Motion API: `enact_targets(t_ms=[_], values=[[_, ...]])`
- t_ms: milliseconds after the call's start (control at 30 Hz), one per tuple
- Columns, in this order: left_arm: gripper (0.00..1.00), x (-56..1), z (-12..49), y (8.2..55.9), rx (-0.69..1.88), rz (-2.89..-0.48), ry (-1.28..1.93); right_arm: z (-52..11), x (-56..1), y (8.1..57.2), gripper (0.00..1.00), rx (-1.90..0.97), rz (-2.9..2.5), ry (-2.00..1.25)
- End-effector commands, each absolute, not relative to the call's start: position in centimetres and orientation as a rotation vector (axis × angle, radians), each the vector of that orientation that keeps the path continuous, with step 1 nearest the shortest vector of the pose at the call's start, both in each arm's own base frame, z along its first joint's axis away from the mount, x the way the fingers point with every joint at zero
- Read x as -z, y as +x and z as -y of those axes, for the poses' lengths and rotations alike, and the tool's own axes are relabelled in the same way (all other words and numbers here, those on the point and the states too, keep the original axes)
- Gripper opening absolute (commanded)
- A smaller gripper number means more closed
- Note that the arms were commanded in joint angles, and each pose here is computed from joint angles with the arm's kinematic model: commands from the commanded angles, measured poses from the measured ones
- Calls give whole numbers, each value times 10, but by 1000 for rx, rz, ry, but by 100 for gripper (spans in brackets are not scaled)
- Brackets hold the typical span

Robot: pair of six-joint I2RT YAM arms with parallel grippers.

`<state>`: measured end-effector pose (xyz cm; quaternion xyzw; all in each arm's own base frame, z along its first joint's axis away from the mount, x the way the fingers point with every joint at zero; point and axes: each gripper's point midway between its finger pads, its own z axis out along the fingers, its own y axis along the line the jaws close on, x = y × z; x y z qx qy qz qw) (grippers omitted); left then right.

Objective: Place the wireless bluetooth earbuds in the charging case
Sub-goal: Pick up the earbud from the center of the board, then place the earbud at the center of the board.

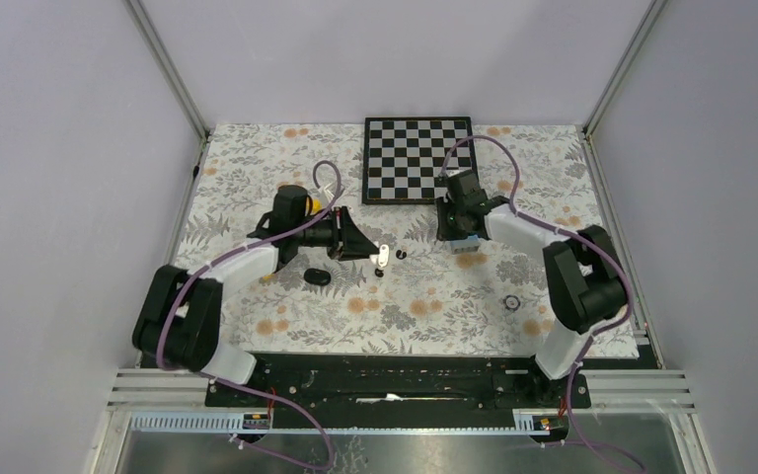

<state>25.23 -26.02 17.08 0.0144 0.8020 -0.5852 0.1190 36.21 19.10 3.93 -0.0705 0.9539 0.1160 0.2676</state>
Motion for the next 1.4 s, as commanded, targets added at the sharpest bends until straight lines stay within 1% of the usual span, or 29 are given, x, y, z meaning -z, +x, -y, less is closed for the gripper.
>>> enact_targets(t_ms=[0,133,333,467,533,633,733,867,1033,1200,1233,1300,1367], values=[[0,-184,274,269,1809,-2240,66,-190,-79,355,11,-318,-2468,-279],[0,-182,278,280,1810,-2257,52,-188,-96,348,11,-287,-2372,-357],[0,-175,278,285,1786,-2293,15,-187,-102,341,9,-194,-2236,-462],[0,-159,276,282,1762,-2359,-22,-196,-104,338,11,-184,-2166,-547],[0,-157,276,281,1759,-2369,-25,-202,-94,332,14,-185,-2171,-610],[0,-157,275,281,1743,-2375,-23,-212,-75,317,14,-198,-2196,-703],[0,-158,274,281,1722,-2378,-23,-216,-57,307,14,-228,-2224,-728],[0,-159,273,280,1714,-2386,-19,-219,-48,303,13,-257,-2244,-741],[0,-157,273,280,1714,-2391,-18,-223,-38,298,15,-284,-2290,-764],[0,-157,273,280,1713,-2392,-19,-221,-31,306,15,-230,-2325,-740],[0,-157,273,281,1714,-2392,-18,-221,-32,308,17,-223,-2324,-736],[0,-158,273,281,1707,-2393,-12,-221,-31,309,28,-221,-2333,-728],[0,-158,272,281,1697,-2393,-8,-222,-33,308,35,-227,-2339,-710]])
